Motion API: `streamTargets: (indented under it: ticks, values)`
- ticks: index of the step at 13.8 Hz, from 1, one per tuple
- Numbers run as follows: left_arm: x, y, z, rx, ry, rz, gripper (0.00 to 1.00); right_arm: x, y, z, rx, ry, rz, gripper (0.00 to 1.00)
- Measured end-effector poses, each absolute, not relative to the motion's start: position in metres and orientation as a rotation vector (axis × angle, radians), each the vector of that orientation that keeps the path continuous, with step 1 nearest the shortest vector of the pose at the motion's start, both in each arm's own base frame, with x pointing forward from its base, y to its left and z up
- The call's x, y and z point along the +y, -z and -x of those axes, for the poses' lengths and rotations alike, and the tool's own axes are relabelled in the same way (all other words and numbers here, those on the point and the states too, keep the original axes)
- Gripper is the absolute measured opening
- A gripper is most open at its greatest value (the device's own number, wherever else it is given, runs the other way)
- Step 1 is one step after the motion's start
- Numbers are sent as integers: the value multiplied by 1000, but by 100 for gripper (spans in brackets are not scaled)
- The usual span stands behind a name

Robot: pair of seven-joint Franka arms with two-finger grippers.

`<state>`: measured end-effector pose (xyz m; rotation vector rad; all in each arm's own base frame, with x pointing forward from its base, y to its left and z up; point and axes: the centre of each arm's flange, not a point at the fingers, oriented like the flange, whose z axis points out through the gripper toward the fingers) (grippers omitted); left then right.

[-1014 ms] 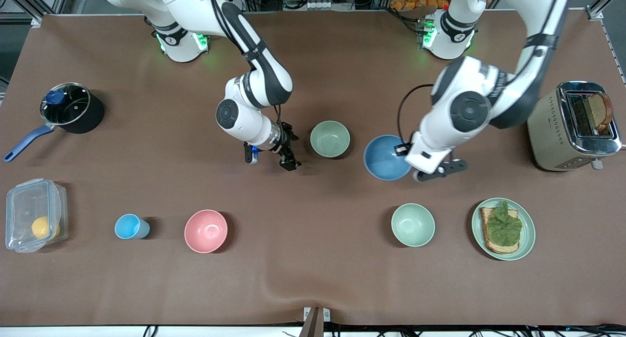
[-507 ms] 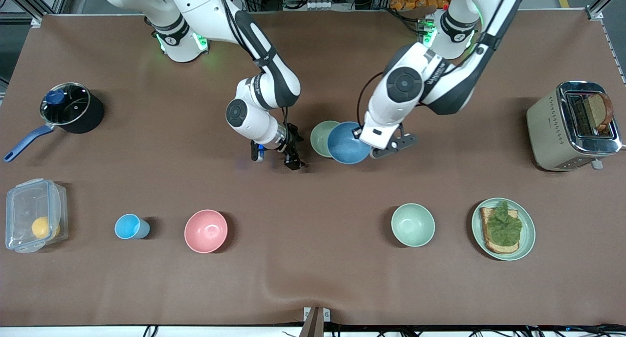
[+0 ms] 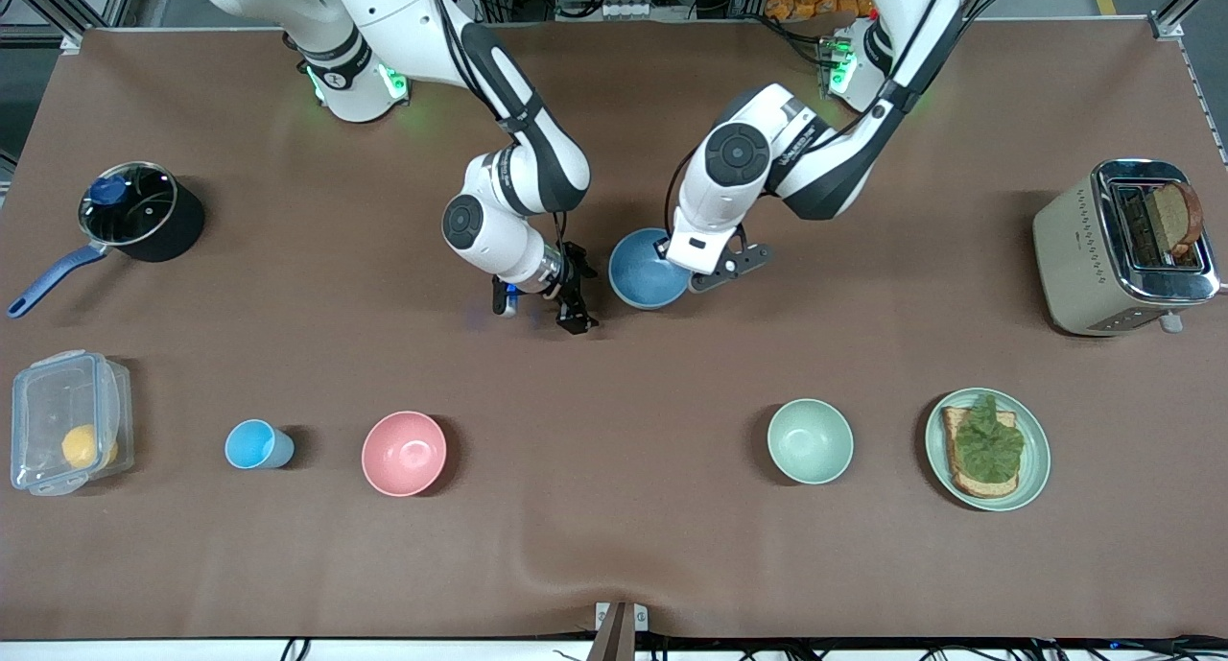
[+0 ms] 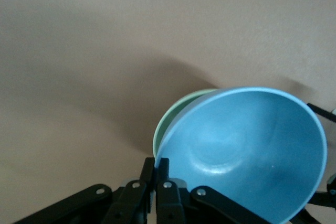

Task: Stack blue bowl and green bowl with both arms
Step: 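Lower the blue bowl into the green bowl with the left gripper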

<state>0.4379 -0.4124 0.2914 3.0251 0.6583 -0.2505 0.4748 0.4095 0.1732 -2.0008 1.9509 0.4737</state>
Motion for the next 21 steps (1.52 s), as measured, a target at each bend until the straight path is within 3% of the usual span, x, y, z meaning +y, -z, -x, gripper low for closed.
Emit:
streamTargets:
  ticks: [19,21]
  values:
    - [-411,-239,-420,667,253,-2980,5,410,-173,-474,1949,-475,2001,100]
    - [-411,-239,-420,669,252,-2979,11,410,-173,-474,1949,-475,2001,100]
